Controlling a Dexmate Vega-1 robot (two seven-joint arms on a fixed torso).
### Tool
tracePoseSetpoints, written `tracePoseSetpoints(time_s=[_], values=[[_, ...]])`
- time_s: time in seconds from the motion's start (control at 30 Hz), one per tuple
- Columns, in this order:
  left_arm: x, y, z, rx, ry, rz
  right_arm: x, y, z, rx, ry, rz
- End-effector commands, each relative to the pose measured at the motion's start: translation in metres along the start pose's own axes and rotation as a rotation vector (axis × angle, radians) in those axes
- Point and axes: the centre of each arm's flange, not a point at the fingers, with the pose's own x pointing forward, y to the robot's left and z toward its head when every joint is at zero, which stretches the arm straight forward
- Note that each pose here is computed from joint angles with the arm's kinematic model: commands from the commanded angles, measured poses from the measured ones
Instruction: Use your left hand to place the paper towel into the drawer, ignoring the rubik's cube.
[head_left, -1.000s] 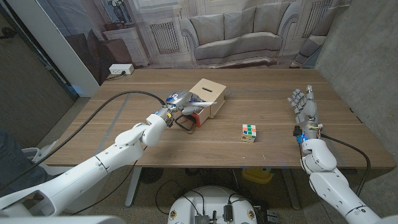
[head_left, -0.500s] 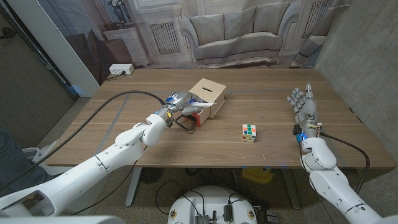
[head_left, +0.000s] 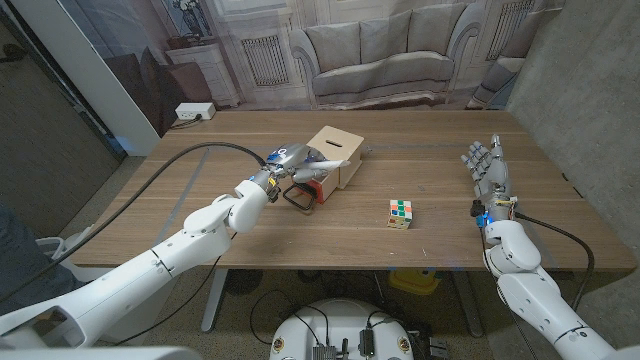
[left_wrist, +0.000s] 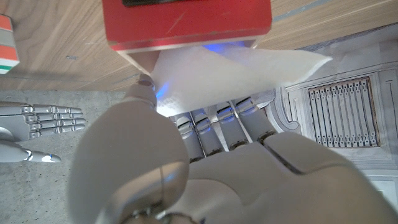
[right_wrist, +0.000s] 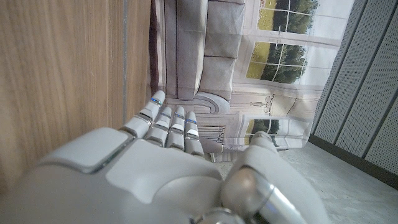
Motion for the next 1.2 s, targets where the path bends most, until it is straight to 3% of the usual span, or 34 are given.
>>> tracePoseSetpoints(time_s=[0.03, 1.2], values=[[-0.009, 0.010, 0.015, 0.000, -0.017, 0.013, -0.003, -0.003, 0.001, 0.003, -0.007, -0.003], [-0.019, 0.034, 0.020, 0.033, -0.005, 0.074, -0.013, -0.010, 0.005, 0.000, -0.024, -0.015]])
